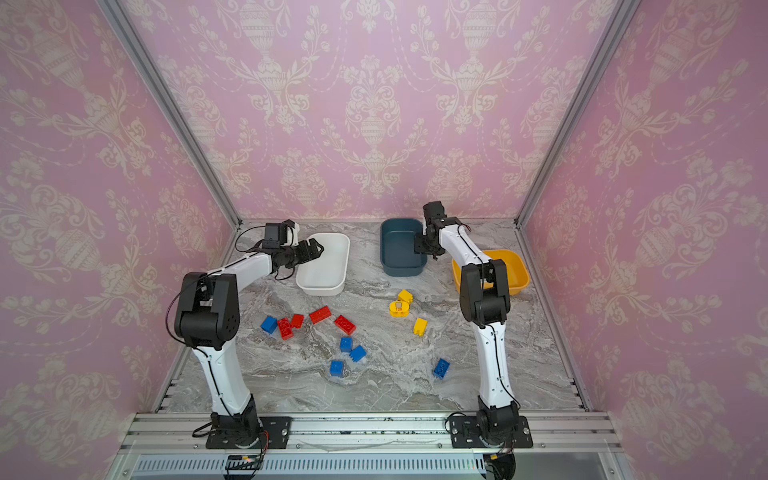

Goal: Sort the legos into containers by color

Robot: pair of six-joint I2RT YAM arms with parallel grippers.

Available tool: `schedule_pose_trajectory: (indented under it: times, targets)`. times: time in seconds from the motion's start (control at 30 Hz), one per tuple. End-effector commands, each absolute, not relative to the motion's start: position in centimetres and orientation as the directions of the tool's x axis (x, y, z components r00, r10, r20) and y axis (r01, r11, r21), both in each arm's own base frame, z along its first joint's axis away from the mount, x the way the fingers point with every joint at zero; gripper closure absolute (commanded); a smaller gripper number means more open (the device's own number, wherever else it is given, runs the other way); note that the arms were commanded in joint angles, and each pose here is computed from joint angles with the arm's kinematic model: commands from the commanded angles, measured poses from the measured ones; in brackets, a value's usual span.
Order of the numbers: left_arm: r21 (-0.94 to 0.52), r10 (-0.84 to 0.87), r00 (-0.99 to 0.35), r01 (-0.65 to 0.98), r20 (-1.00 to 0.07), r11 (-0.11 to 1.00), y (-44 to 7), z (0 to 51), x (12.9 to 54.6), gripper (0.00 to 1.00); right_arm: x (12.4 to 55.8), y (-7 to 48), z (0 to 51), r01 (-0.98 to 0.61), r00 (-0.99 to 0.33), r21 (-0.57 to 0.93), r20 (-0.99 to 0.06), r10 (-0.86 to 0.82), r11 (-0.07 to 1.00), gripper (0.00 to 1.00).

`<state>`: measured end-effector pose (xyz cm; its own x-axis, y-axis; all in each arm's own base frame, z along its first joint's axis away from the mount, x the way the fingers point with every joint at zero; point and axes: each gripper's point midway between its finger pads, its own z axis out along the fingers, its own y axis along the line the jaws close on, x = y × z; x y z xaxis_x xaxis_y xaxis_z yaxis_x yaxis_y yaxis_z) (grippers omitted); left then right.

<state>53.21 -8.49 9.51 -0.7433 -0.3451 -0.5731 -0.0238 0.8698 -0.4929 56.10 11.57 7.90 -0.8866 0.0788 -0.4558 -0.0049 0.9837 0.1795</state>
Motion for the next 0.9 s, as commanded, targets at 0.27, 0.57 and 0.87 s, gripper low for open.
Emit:
schedule_pose_trajectory:
  times: [0.27,0.57,0.87]
  targets:
    - [-0.511,-0.369,-0.740,-0.039,-0.562,0.859,-9.5,9.8,52.4,0.10,56.3,11.7,7.4,-0.021,-0.890,0.181,-0.451,0.064,0.983,0.65]
    - [-0.495,-0.373,-0.719,-0.045,-0.587,0.867,-8.7,11.0,51.8,0.10,55.4,11.9,7.7,-0.044,-0.889,0.147,-0.456,0.028,0.988,0.84]
    - [-0.505,-0.379,-0.716,-0.042,-0.586,0.862,-8.8,11.3,50.8,0.10,53.0,13.3,7.9,-0.071,-0.895,0.143,-0.445,0.000,0.987,0.98]
